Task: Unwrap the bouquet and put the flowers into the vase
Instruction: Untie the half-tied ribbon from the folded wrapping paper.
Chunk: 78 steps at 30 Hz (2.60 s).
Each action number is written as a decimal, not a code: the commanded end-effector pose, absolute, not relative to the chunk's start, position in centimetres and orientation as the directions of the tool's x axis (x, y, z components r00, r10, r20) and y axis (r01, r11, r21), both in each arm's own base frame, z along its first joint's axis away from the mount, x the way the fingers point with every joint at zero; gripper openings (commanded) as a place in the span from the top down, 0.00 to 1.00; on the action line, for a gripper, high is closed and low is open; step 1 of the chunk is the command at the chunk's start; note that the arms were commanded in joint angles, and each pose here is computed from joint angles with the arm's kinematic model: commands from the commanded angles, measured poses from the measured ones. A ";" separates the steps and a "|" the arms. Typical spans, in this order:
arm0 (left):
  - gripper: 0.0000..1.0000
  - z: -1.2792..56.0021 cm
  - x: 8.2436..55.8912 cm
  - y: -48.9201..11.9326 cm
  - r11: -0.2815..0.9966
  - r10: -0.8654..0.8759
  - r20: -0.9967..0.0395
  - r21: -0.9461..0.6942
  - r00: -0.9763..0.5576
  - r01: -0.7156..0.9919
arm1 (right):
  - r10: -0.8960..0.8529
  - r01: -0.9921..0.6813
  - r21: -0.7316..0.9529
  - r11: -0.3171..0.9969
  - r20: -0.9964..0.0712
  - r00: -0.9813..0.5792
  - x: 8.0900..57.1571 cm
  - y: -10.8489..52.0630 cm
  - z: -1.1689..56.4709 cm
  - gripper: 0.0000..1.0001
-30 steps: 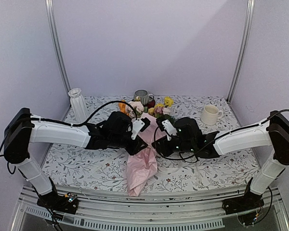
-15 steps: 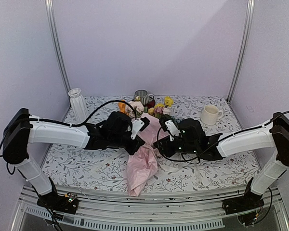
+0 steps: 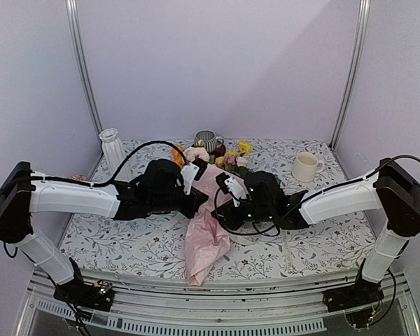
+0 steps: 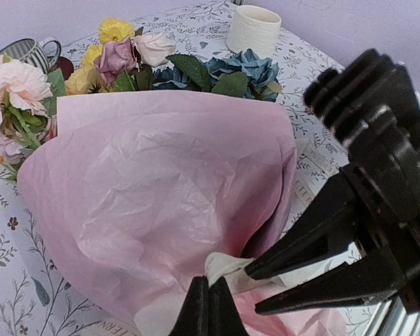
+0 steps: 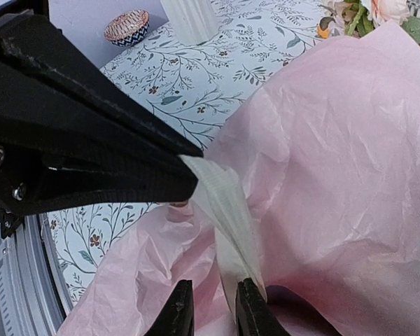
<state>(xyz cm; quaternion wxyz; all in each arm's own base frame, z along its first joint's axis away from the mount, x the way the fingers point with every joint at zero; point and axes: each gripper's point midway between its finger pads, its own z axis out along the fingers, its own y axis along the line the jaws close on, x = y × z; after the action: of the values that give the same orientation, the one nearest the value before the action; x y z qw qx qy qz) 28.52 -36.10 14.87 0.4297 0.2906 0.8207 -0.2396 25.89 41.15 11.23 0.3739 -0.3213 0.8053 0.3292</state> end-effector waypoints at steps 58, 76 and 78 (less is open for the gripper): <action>1.00 13.5 31.0 -35.1 0.703 0.094 -0.813 -0.355 -0.575 0.616 | -0.411 -0.781 0.045 0.623 -0.831 -0.376 30.0 43.9 10.4 0.56; 1.00 13.0 30.7 -32.7 0.752 0.067 -0.815 -0.338 -0.576 0.566 | -0.228 -0.632 0.110 0.767 -0.874 -0.429 28.0 35.9 13.6 0.97; 1.00 12.8 30.5 -32.0 0.761 0.058 -0.816 -0.337 -0.576 0.554 | -0.193 -0.579 0.124 0.806 -0.870 -0.455 27.7 33.8 13.1 0.97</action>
<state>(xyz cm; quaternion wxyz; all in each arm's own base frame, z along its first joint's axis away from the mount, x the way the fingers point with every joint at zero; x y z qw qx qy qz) 30.14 -33.61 11.72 0.3989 0.2059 0.8425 -0.2977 27.35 36.91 12.18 0.4370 -0.3105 0.8152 0.2192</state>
